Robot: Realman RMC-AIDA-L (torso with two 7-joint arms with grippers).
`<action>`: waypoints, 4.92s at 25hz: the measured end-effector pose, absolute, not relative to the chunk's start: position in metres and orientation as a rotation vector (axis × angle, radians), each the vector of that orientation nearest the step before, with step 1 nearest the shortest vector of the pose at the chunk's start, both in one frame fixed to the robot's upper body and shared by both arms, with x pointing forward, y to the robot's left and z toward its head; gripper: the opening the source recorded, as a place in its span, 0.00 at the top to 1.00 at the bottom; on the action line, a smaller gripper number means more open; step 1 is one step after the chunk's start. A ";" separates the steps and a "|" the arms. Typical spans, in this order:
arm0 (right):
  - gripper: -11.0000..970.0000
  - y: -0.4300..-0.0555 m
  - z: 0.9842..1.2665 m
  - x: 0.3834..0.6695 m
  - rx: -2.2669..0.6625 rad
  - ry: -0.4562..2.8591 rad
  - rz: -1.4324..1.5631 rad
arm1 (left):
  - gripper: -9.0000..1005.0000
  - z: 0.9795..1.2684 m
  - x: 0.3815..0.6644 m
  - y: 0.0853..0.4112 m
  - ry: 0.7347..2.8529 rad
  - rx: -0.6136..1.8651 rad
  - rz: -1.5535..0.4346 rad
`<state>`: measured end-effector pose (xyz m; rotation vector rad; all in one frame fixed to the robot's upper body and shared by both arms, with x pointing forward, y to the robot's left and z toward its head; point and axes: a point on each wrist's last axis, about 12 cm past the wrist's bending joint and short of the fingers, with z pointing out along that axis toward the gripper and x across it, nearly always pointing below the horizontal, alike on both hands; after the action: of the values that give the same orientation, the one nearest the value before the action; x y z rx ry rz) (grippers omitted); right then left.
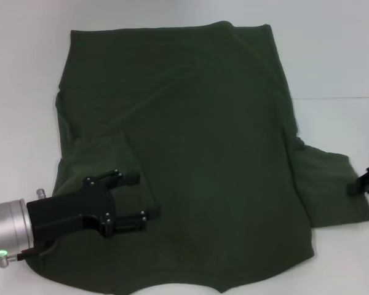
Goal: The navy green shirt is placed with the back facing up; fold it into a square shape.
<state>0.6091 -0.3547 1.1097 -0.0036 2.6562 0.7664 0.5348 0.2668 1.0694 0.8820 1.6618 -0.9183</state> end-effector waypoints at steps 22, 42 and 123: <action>0.97 -0.375 1.168 0.633 -0.333 2.586 0.427 | 0.12 1.071 0.535 0.271 1.684 0.835 -0.942; 0.97 -0.256 1.203 0.677 -0.814 2.480 0.420 | 0.12 1.074 0.536 0.272 1.663 0.807 -0.944; 0.04 -0.244 1.089 0.657 -0.058 2.505 0.656 | 0.12 1.076 0.536 0.269 1.643 0.827 -0.952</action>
<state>0.6569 -0.2441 1.0892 -0.0577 2.5050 0.6564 0.5365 0.2693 1.0765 0.8271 1.6427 -0.9517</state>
